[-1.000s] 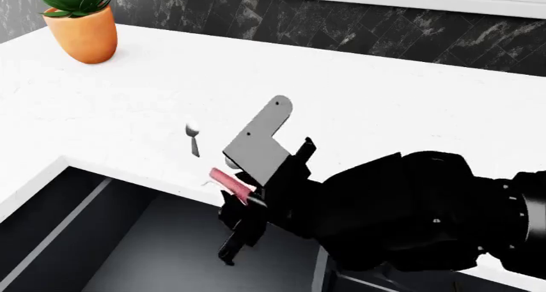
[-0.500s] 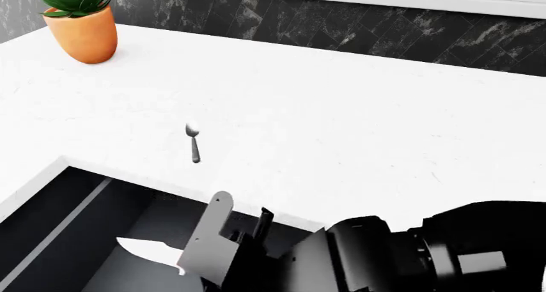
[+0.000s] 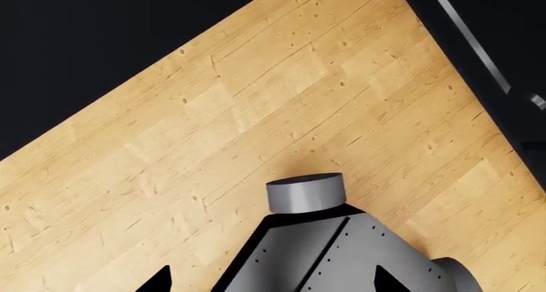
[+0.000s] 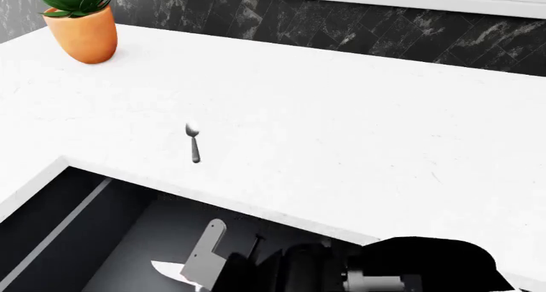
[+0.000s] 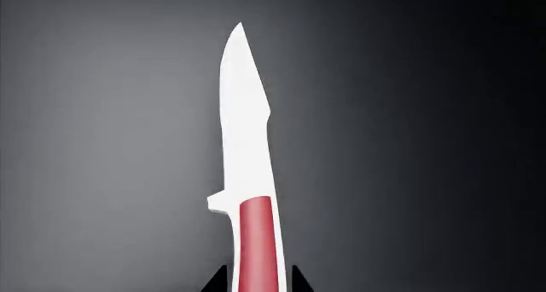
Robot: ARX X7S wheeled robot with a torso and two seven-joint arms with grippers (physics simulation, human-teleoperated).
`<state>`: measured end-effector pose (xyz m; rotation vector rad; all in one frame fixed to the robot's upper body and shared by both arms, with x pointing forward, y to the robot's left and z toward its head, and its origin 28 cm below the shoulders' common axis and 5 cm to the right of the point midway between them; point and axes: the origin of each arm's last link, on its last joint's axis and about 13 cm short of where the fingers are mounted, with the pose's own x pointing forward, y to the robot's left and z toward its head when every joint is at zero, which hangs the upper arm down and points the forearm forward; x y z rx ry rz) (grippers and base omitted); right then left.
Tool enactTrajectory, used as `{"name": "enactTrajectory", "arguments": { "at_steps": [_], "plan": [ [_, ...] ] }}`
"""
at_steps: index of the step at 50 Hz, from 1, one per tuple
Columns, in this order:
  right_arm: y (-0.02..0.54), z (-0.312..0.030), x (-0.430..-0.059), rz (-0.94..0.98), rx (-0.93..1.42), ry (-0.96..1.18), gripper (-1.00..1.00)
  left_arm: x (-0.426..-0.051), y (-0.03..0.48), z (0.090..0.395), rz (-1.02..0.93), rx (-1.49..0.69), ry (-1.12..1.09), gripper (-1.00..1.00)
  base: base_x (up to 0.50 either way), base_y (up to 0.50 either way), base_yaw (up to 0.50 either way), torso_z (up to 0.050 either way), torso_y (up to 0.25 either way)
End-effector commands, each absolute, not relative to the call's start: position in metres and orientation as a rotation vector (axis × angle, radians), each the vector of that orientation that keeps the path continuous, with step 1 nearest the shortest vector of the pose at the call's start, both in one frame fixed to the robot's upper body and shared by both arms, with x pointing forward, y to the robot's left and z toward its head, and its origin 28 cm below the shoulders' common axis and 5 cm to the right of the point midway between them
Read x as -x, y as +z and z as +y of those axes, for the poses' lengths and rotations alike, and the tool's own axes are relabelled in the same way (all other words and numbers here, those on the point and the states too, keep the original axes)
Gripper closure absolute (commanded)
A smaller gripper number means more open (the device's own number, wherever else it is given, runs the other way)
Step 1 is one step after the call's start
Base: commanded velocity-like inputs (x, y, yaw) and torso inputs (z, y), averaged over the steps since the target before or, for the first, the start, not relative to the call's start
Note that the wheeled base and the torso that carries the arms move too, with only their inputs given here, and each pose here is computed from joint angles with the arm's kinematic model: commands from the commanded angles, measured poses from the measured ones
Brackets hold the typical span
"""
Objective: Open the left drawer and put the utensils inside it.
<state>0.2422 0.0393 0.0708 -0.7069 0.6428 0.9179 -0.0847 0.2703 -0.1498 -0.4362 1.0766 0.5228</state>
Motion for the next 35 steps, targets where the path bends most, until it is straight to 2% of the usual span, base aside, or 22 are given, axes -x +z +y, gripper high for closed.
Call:
{"name": "enactTrajectory", "arguments": {
  "at_steps": [1, 3, 4, 13, 20, 26, 35],
  "plan": [
    [0.054, 0.044, -0.241, 0.688, 0.734, 0.932, 1.0, 0.085, -0.15, 0.27, 1.078, 0.435, 0.521, -1.0, 0.0, 0.0, 0.0, 0.0, 0.0],
    [0.063, 0.044, -0.242, 0.669, 0.697, 0.961, 1.0, 0.084, -0.15, 0.27, 1.077, 0.436, 0.521, -1.0, 0.0, 0.0, 0.0, 0.0, 0.0],
    [0.068, 0.044, -0.242, 0.641, 0.68, 0.967, -1.0, 0.084, -0.15, 0.27, 1.077, 0.435, 0.521, -1.0, 0.0, 0.0, 0.0, 0.0, 0.0],
    [0.116, 0.039, -0.241, 0.484, 0.504, 1.013, -1.0, 0.084, -0.15, 0.269, 1.084, 0.434, 0.517, -1.0, 0.0, 0.0, 0.0, 0.0, 0.0],
    [0.189, 0.022, -0.233, 0.255, 0.212, 1.124, -1.0, 0.084, -0.15, 0.269, 1.084, 0.435, 0.518, -1.0, 0.0, 0.0, 0.0, 0.0, 0.0],
    [0.243, 0.002, -0.226, 0.145, 0.076, 1.199, -1.0, 0.084, -0.15, 0.269, 1.083, 0.434, 0.519, -1.0, 0.0, 0.0, 0.0, 0.0, 0.0],
    [0.28, -0.009, -0.233, 0.077, -0.016, 1.12, -1.0, 0.084, -0.15, 0.27, 1.08, 0.435, 0.519, -1.0, 0.0, 0.0, 0.0, 0.0, 0.0]
  ]
}}
